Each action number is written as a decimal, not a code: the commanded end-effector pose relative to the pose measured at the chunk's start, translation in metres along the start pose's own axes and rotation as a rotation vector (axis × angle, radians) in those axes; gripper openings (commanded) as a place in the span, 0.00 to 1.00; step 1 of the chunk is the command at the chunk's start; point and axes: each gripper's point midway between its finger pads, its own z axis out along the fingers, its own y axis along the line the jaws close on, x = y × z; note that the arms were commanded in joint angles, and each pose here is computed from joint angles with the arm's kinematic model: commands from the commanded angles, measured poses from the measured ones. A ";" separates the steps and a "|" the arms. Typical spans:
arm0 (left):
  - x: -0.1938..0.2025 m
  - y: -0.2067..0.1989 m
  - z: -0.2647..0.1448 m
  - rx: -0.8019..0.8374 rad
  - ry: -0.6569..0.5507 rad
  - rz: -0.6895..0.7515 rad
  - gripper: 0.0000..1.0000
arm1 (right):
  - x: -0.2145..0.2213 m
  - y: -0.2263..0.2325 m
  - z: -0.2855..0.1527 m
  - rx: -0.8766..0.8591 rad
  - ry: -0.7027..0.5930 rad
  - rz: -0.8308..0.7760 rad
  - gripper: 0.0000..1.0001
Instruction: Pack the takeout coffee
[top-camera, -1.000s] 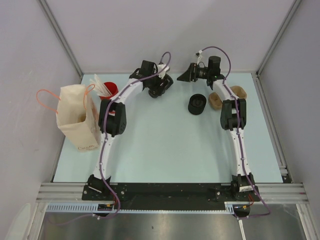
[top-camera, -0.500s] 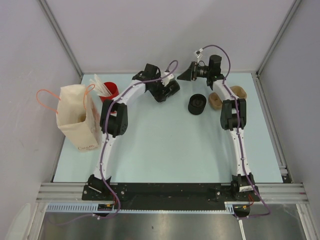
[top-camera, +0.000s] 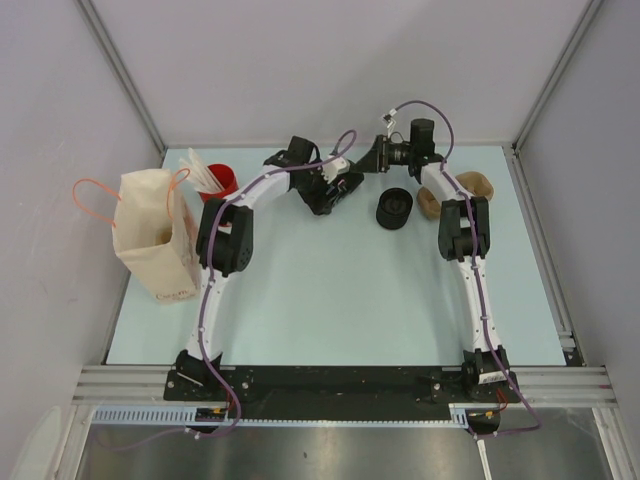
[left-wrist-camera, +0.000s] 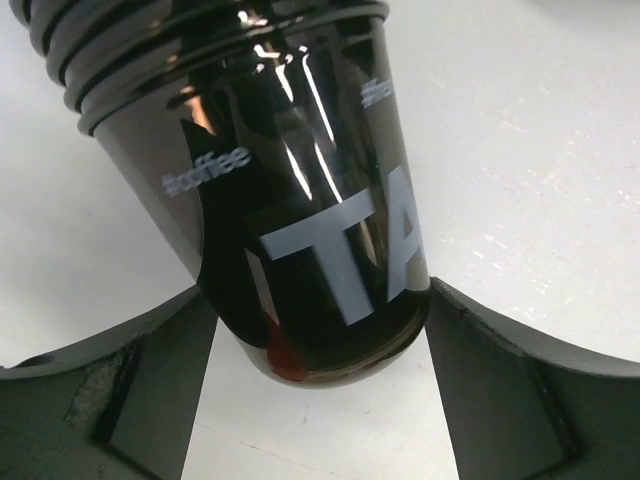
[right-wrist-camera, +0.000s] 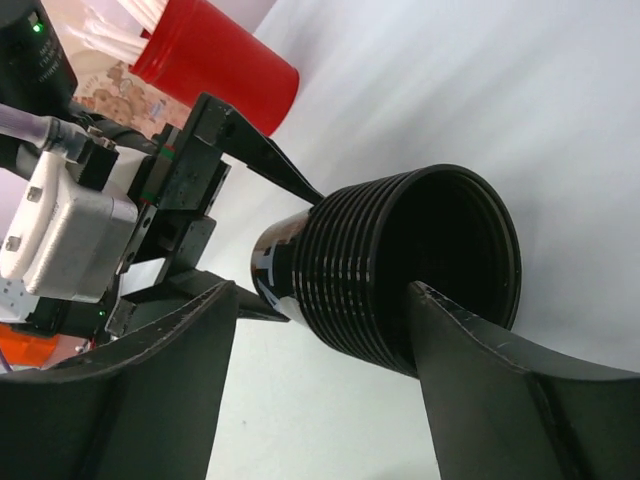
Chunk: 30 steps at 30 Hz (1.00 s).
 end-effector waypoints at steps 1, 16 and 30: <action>-0.042 -0.002 -0.031 -0.011 -0.110 0.050 0.87 | -0.029 0.035 -0.005 -0.017 -0.007 -0.102 0.67; -0.037 0.016 -0.048 -0.084 -0.147 -0.077 0.87 | -0.028 0.060 0.004 -0.035 0.036 -0.151 0.12; -0.023 0.005 -0.057 -0.058 -0.169 -0.140 0.85 | -0.020 0.091 0.035 0.113 0.139 -0.317 0.13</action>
